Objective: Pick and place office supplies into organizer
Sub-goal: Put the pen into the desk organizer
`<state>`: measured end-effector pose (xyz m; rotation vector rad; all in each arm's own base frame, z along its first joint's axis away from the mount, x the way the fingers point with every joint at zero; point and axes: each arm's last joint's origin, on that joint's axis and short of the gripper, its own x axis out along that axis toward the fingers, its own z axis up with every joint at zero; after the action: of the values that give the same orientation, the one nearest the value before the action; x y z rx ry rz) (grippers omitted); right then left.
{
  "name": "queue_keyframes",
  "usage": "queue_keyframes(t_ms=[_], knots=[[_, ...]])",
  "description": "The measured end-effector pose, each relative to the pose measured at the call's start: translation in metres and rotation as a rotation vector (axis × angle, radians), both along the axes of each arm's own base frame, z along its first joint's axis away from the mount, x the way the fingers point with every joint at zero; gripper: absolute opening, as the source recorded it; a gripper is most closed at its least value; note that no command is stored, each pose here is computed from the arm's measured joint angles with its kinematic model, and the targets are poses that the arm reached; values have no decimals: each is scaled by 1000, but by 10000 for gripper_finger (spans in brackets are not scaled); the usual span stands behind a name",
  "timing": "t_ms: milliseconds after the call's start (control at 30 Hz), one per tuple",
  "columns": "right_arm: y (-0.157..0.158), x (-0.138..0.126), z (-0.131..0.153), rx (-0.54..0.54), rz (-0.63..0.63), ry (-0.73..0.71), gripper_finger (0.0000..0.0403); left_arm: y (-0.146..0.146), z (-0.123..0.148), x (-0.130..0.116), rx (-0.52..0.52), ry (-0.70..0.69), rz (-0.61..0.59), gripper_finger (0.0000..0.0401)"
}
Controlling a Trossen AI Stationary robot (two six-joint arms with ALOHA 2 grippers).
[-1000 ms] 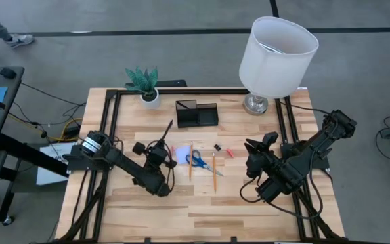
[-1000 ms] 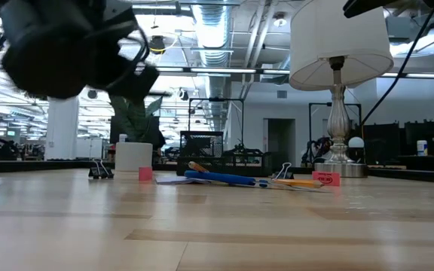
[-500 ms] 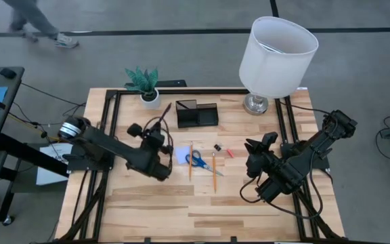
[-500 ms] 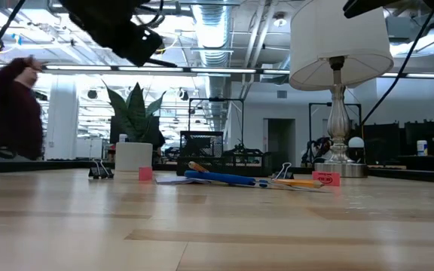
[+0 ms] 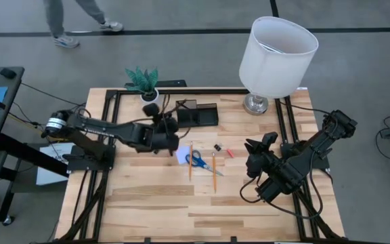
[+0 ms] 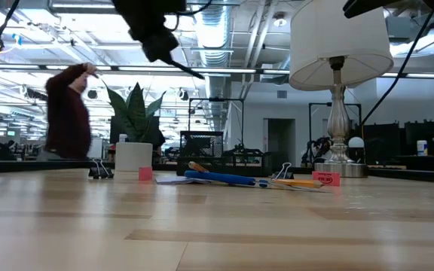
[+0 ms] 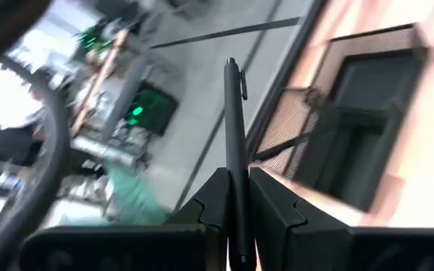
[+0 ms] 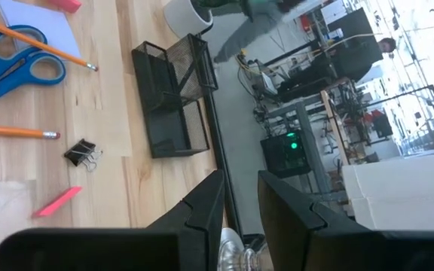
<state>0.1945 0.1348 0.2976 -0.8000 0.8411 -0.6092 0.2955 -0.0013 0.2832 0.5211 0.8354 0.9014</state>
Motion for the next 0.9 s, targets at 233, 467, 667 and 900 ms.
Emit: queue_keyframes(t_ms=[233, 467, 667, 900], knots=[[0, 0, -1, 18, -5, 16, 77, 32, 1, 7, -72, 112, -112, 23], [0, 0, -1, 18, -5, 17, 77, 57, -1, 5, -128, 186, -163, 23], [0, 0, -1, 28, -7, 25, 77, 77, -1, 3, -155, 215, -198, 23], [1, -1, -2, 64, -17, 52, 77, 96, -2, -1, -182, 262, -241, 23]])
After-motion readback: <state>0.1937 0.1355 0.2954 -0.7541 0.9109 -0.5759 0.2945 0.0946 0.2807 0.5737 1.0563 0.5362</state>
